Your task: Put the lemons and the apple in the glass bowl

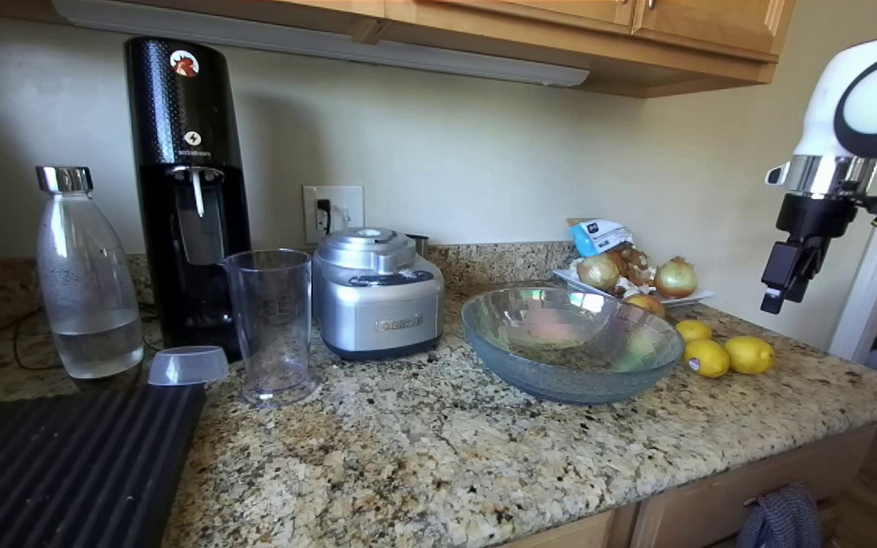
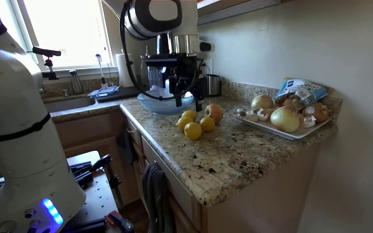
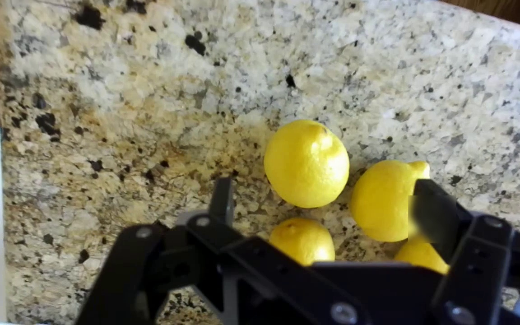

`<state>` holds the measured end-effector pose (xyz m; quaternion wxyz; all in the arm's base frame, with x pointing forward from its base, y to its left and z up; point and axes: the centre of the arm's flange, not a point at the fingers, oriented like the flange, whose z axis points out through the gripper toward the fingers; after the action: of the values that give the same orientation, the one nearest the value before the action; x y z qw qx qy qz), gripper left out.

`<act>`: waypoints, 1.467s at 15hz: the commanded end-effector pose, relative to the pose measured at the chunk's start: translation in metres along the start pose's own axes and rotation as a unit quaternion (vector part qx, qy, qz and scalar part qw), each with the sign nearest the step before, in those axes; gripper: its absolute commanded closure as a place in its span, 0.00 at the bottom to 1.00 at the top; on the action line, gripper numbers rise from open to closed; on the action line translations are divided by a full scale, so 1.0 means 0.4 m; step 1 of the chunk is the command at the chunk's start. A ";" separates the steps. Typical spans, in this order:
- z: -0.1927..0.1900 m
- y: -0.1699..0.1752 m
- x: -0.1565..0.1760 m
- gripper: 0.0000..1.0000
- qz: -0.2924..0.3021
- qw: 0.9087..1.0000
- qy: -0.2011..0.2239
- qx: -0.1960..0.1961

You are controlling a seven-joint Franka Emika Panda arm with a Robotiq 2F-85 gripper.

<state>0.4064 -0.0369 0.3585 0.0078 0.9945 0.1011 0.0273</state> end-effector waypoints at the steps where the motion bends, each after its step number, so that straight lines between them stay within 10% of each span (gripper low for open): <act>1: 0.086 -0.011 0.026 0.00 -0.033 0.999 0.003 -0.001; 14: 0.249 -0.016 0.040 0.00 -0.104 0.995 0.002 -0.010; 15: 0.250 -0.016 0.039 0.25 -0.105 0.994 0.003 -0.007; 22: 0.189 -0.007 0.032 0.61 -0.087 0.996 0.005 -0.014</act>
<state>0.4309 -0.0272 0.2654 0.0207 0.9794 0.1993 0.0247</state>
